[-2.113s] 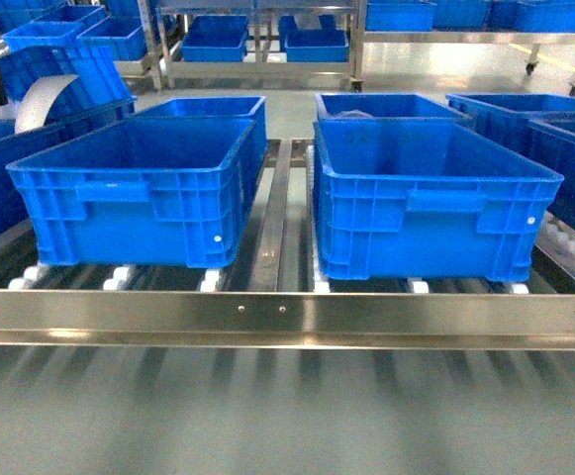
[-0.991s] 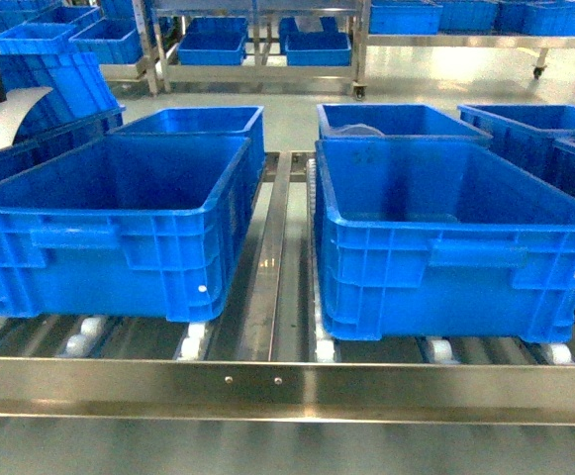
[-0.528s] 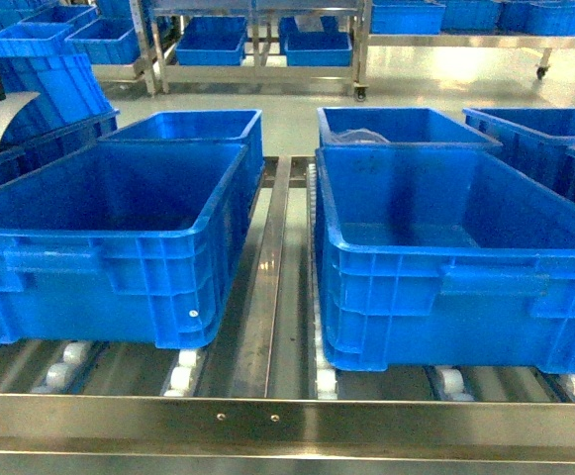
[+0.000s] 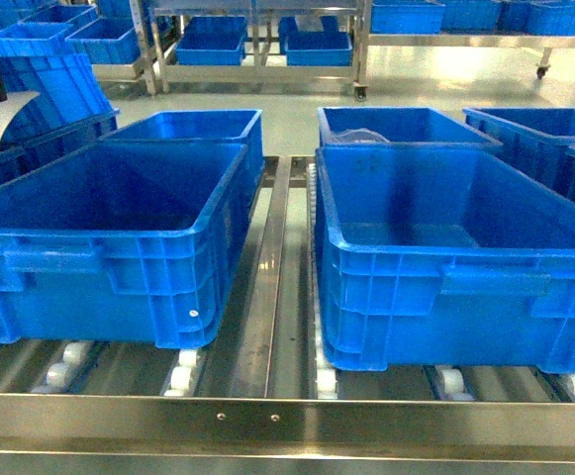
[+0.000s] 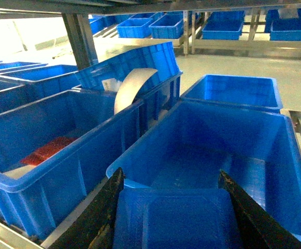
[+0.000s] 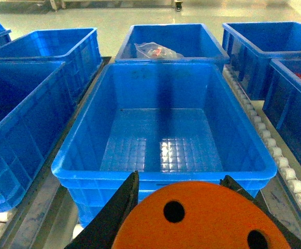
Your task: Sort blue parts and orange caps into right shelf containers
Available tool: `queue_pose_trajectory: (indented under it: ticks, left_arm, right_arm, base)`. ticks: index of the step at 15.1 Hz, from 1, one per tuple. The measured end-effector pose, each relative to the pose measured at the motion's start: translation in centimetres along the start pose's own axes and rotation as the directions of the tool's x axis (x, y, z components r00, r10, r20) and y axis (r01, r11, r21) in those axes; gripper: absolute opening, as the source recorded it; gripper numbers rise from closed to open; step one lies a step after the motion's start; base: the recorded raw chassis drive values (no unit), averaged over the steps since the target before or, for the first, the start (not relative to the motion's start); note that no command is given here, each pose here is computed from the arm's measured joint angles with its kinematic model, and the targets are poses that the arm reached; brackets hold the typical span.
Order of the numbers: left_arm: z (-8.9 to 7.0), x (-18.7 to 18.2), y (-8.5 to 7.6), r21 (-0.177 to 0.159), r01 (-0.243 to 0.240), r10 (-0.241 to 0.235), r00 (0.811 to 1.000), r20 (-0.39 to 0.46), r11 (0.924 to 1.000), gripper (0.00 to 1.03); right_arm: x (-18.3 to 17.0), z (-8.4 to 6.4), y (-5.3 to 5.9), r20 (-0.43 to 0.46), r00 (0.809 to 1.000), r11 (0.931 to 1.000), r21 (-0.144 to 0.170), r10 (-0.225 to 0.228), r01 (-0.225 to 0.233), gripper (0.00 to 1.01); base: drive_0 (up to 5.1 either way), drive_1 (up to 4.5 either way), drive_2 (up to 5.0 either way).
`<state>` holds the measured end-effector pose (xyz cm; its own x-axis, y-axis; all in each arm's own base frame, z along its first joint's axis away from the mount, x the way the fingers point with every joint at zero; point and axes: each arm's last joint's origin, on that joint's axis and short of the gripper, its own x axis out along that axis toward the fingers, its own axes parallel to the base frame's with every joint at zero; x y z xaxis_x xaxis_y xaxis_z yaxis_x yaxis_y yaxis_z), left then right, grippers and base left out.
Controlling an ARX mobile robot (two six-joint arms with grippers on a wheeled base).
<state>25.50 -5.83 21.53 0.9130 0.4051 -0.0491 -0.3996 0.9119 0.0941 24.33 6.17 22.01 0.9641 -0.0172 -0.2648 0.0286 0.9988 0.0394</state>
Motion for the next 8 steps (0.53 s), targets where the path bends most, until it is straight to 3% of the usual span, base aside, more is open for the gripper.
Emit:
queue_pose_trajectory:
  ticks: [5, 8]
  left_arm:
    - [0.00, 0.00, 0.00, 0.000, 0.000, 0.000, 1.000, 0.000, 1.0000, 0.41]
    - [0.00, -0.01, -0.03, 0.001, 0.004, -0.004, 1.000, 0.000, 1.0000, 0.41]
  right_arm:
    - [0.00, 0.00, 0.00, 0.000, 1.000, 1.0000, 0.000, 0.000, 0.000, 0.42]
    - [0.00, -0.01, 0.00, 0.000, 1.000, 1.0000, 0.000, -0.003, 0.003, 0.42]
  base:
    - [0.1, 4.05, -3.9]
    - [-4.5, 2.32, 2.3]
